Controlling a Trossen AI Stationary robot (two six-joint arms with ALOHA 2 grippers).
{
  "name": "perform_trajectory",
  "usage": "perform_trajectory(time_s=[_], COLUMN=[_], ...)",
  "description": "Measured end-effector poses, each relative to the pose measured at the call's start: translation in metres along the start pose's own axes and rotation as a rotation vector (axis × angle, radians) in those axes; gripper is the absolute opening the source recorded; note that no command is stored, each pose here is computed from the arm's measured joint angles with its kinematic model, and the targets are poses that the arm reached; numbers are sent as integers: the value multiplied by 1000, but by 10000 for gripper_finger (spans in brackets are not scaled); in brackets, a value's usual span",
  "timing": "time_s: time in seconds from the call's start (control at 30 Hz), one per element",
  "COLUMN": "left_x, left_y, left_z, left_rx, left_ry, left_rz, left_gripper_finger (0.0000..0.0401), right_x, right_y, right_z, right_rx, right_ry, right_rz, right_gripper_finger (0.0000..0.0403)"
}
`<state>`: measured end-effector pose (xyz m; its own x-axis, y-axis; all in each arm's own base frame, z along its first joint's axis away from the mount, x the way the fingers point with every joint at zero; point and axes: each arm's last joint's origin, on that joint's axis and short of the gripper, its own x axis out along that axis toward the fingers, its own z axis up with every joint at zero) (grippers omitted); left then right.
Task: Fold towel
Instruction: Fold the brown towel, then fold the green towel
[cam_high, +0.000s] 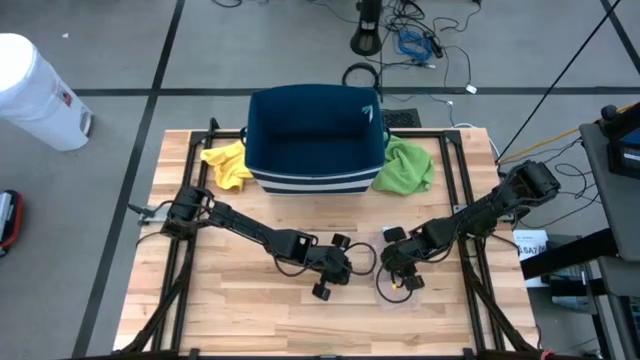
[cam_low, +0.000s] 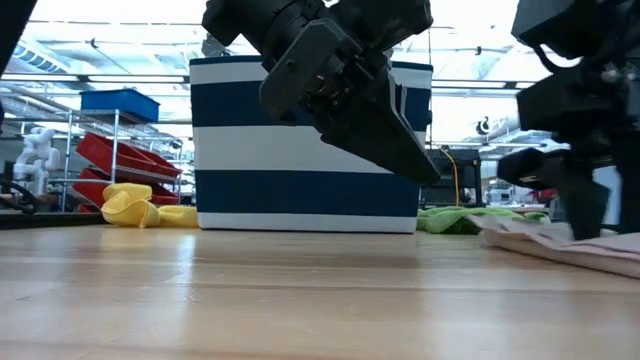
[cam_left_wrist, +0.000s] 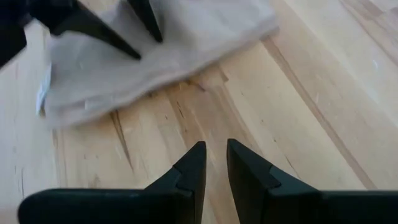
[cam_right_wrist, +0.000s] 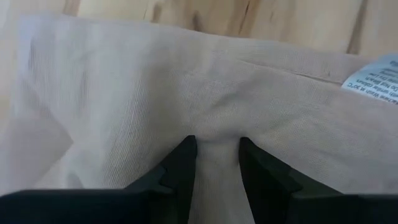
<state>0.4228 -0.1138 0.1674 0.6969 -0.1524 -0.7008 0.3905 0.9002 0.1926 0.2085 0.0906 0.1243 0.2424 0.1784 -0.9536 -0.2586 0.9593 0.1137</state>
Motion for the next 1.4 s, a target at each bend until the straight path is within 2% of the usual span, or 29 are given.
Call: perform_trajectory(time_s=[0.33,0.47,0.67,0.83,0.9,1.13,1.2,1.4], left_x=[0,0,0,0,0,0,0,0], left_y=[0,1,1,1,2,2,2,2], left_z=[-1,-1,-1,-1,-1,-1,-1,0], left_rx=[8,14,14,14,13,6,3,4], left_ry=[13,12,11,7,7,7,6,-2], left_rz=[-3,-1,-1,1,2,3,3,4], left_gripper_finger=[71,71,71,71,71,71,71,71], right_x=[-30,-42,-56,-67,-70,-77,-79,-79], right_y=[2,4,5,7,4,-10,-15,-31], right_z=[-27,-24,-25,-13,-10,-6,-4,3], right_rx=[49,42,95,96,108,191,197,121], right_ry=[129,40,-1,-176,-237,-377,-391,-385], right_rz=[-1,14,5,1,-77,-519,-574,-629], right_gripper_finger=[114,114,114,114,114,114,114,114])
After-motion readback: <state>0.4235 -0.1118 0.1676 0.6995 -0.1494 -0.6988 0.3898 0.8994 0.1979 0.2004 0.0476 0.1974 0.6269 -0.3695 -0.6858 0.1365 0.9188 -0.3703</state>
